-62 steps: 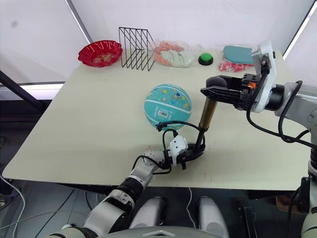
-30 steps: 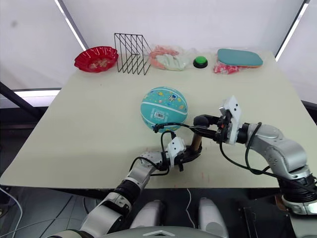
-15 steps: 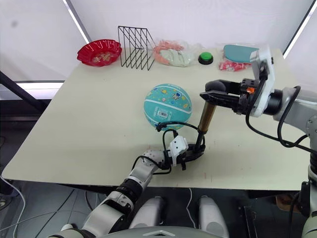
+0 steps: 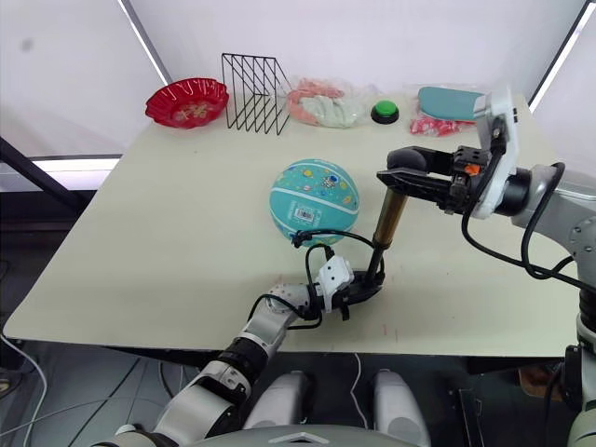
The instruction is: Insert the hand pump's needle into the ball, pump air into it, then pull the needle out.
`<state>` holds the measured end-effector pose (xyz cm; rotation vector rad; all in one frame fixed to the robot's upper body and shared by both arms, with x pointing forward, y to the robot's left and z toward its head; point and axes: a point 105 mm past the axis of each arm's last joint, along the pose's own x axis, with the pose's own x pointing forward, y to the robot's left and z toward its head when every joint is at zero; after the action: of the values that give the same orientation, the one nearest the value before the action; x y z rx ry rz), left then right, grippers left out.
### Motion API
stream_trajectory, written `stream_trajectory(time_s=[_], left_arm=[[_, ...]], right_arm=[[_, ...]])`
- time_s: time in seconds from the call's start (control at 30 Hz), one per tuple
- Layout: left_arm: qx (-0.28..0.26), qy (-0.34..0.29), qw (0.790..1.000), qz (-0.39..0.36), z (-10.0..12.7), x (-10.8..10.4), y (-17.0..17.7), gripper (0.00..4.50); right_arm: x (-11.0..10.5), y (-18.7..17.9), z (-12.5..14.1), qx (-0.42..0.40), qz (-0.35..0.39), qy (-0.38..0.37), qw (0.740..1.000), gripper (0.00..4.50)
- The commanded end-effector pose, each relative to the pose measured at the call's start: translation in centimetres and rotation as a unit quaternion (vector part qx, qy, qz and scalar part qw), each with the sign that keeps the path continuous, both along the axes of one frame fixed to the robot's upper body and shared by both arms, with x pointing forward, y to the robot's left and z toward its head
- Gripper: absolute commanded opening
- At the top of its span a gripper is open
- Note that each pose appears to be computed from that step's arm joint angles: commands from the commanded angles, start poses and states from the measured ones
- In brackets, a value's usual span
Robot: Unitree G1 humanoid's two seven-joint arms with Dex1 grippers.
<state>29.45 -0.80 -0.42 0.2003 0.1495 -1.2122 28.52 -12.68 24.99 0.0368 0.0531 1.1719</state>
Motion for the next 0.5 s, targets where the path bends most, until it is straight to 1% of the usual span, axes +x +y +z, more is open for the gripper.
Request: stream_trajectory(time_s=[0.03, 0.1, 0.17, 0.3, 0.43, 0.5], left_arm=[[0.031, 0.071, 0.997, 0.014, -3.7, -1.8, 1.4, 1.05], [0.031, 0.071, 0.997, 0.016, -3.7, -1.7, 1.5, 1.05], [0.031, 0.072, 0.997, 0.018, -3.7, -1.7, 1.5, 1.05], [0.032, 0.073, 0.997, 0.02, -3.8, -1.6, 1.6, 1.05], [0.034, 0.073, 0.997, 0.02, -3.8, -1.6, 1.8, 1.05], [0.035, 0.073, 0.997, 0.021, -3.8, -1.5, 1.9, 1.05]], right_arm=[[0.9, 0.5, -6.5, -0.052, -0.019, 0.08, 0.995, 2.03], [0.9, 0.7, -8.4, -0.072, -0.018, 0.09, 0.993, 2.03], [0.7, 1.5, -10.2, -0.07, -0.01, 0.106, 0.992, 2.03], [0.7, 2.7, -15.0, -0.089, -0.01, 0.138, 0.986, 2.03], [0.1, 3.3, -17.7, -0.105, -0.002, 0.15, 0.983, 2.03], [-0.5, 3.5, -19.1, -0.118, 0.004, 0.156, 0.981, 2.03]])
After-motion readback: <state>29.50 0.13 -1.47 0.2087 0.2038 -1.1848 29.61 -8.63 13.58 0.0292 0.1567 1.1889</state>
